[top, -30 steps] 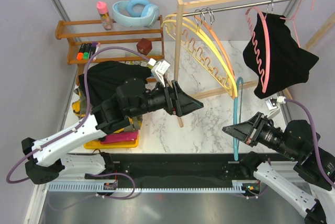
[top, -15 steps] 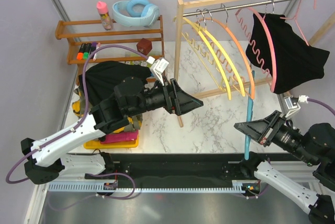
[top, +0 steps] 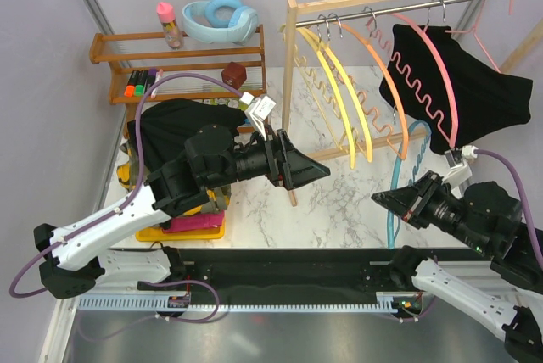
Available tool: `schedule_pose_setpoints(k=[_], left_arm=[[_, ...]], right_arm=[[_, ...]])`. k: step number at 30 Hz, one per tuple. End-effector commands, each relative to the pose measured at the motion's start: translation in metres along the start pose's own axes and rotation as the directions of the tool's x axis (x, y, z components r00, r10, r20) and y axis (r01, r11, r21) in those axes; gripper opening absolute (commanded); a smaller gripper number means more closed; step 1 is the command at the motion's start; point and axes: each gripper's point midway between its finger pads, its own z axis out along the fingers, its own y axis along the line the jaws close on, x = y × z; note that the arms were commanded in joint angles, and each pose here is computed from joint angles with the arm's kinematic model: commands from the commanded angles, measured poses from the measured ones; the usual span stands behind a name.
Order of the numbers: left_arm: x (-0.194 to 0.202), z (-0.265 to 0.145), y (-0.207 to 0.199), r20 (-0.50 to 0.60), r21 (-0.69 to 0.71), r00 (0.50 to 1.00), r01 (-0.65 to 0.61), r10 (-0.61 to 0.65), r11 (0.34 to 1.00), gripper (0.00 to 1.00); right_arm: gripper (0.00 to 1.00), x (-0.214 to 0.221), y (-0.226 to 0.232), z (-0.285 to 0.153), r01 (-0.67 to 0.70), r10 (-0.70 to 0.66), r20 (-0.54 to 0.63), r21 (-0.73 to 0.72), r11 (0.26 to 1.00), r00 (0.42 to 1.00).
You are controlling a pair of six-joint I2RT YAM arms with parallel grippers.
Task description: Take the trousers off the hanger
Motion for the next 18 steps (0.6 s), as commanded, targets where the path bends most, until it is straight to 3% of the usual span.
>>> schedule_pose_setpoints(k=[1,8,18], left_arm=[[-0.013,-0.006,-0.019,0.034,0.062,0.999,-0.031,0.029,0.998,0.84],[-0.014,-0.011,-0.027,0.032,0.096,0.999,-0.029,0.026,0.995,0.83],[-0.016,-0.013,-0.052,0.0,0.194,1.0,-0.029,0.029,0.981,0.83]], right_arm=[[0.0,-0.027,0.02,0.001,0.042,-0.04,0.102,-0.016,0.999,0.994],[0.0,-0.044,0.026,-0.012,0.025,-0.023,0.166,-0.009,1.0,0.986],[0.0,0.009,0.004,0.0,0.088,-0.09,-0.053,-0.039,0.995,0.994]])
